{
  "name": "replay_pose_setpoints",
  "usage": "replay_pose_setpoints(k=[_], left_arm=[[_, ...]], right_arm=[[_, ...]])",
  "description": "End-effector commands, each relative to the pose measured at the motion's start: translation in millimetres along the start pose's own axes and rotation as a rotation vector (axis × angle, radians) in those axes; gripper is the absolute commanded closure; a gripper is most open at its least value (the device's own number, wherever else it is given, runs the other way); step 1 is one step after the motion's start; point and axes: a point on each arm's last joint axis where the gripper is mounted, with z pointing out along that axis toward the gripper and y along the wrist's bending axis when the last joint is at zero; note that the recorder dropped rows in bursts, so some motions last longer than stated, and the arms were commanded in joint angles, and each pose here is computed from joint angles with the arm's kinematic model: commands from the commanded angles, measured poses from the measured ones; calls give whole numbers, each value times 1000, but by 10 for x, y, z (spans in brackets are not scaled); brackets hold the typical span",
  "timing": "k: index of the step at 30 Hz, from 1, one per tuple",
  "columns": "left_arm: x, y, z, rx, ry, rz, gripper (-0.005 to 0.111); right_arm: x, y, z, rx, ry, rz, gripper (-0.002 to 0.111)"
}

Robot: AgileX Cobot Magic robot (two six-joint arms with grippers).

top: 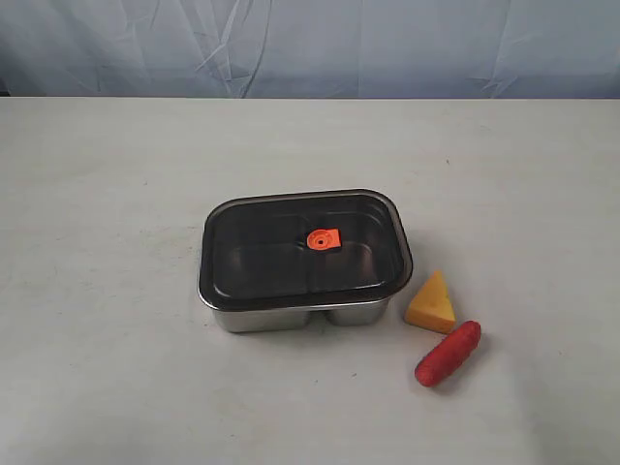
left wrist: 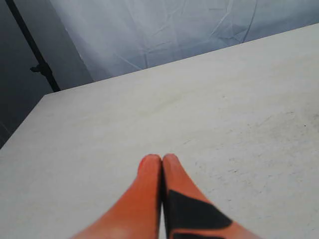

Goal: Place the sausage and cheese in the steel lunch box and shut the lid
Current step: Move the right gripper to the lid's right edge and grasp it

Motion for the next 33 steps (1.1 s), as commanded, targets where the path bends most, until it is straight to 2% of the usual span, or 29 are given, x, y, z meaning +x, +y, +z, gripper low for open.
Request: replay_pose_setpoints(k=[1,2,5,7,9,14,15,17,21,22,27,29,33], left_arm=[[-14,-7,-4,15,-17,-5,107],[-14,-7,-4,15,-17,-5,107],[-14,-7,-4,15,-17,-5,107],[-14,-7,-4,15,-17,-5,107],[-14,-7,-4,15,-17,-5,107],[-14,-7,-4,15,-17,-5,107],[-14,-7,-4,15,-17,-5,107],[-14,-7,-4,15,-17,-5,107],[-14,-7,-4,15,-17,-5,107],[-14,-7,-4,15,-17,-5,107],[-18,-14,-4,26,-22,-3,107],[-17,-18,-4,34,-22,-3,107],[-17,-18,-4,34,-22,-3,107]], right_arm=[[24,107,-23,-77,85,337,108],[46,163,-49,-82,161,288,108],[87,350,-158,-197,343,-85,108],[88,439,-205,-287,388,-132,108],[75,481,-180,-297,407,-154,108],[164,442,103,-115,552,-306,108],[230,402,287,-10,628,-345,108],[310,411,575,119,750,-388,108],[423,678,1233,219,1056,-536,108],[400,739,1421,239,1080,-570,108],[-2,734,1865,313,939,-508,108],[-139,628,1946,285,1005,-465,108],[-225,417,2091,13,1268,-163,108]])
